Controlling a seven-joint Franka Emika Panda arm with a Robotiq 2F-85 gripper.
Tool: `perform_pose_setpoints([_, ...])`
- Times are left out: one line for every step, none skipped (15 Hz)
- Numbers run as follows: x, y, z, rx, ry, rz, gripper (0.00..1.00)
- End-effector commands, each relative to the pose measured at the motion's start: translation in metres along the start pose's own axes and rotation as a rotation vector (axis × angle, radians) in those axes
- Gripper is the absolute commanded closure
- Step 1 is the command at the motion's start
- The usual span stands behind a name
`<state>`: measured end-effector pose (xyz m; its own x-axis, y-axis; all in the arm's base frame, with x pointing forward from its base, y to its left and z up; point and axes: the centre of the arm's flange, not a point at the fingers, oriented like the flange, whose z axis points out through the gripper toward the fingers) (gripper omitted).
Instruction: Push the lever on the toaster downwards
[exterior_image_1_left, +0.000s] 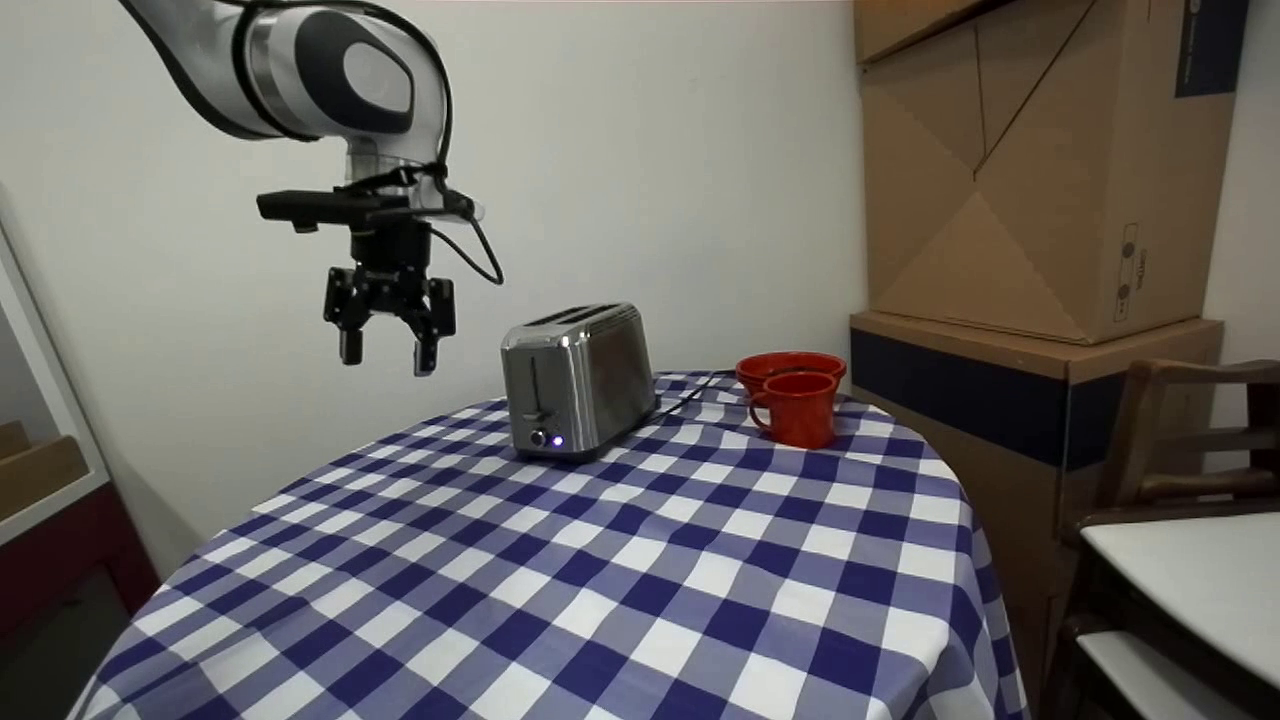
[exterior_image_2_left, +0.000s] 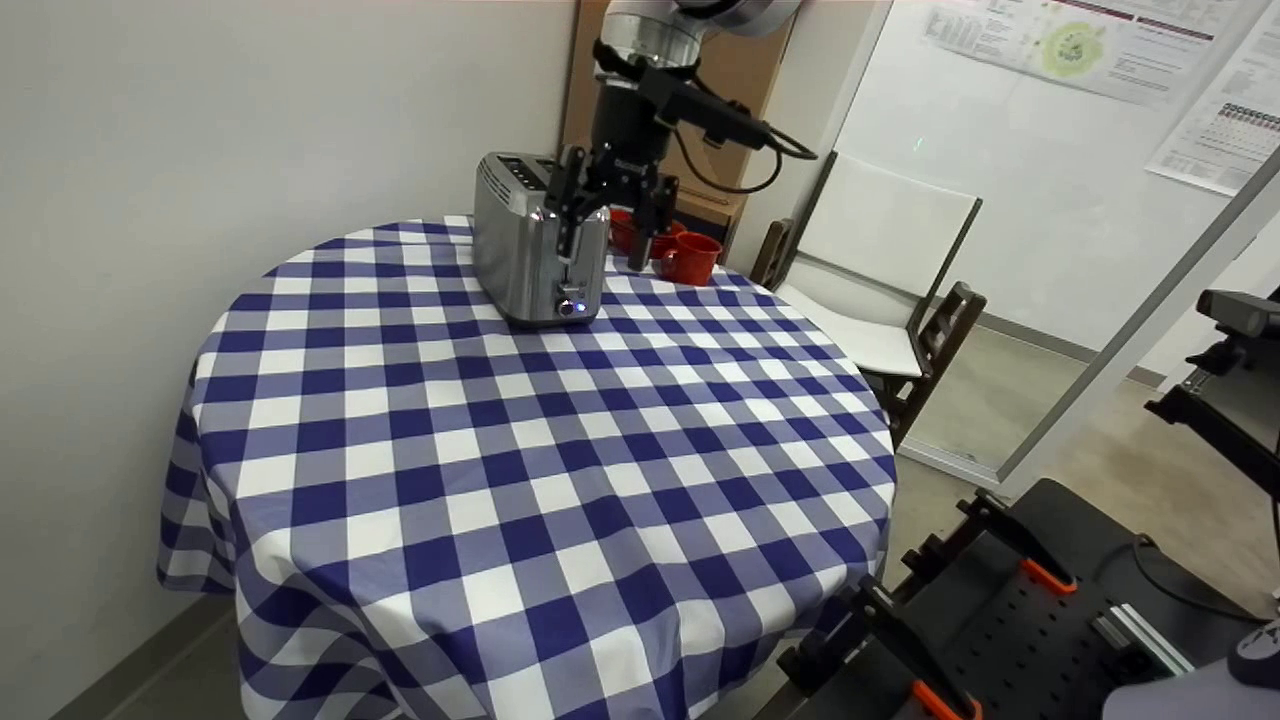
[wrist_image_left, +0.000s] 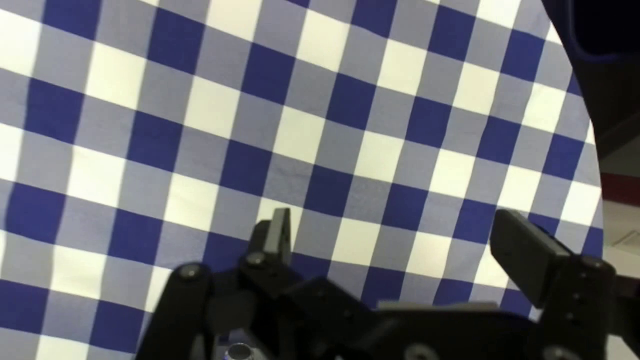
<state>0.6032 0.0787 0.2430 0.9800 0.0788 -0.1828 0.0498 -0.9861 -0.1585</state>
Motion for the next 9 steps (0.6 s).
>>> perform_pose_setpoints([-0.060, 0.002, -0.033, -0.138, -0.008, -0.019, 0.00])
perform_pose_setpoints([-0.070, 0.003, -0.040, -0.174, 0.003, -0.023, 0.00])
perform_pose_setpoints([-0.079, 0.004, -0.046, -0.208, 0.016, -0.026, 0.00])
perform_pose_setpoints([-0.089, 0.005, -0.052, -0.239, 0.037, -0.025, 0.00])
perform_pose_setpoints([-0.098, 0.005, -0.060, -0.270, 0.069, -0.014, 0.00])
perform_pose_setpoints([-0.107, 0.005, -0.066, -0.284, 0.112, 0.021, 0.00])
perform_pose_setpoints([-0.113, 0.004, -0.071, -0.284, 0.140, 0.047, 0.00])
perform_pose_setpoints([-0.080, 0.007, -0.060, -0.246, 0.080, 0.004, 0.00])
perform_pose_setpoints([-0.088, 0.006, -0.066, -0.253, 0.102, 0.020, 0.00])
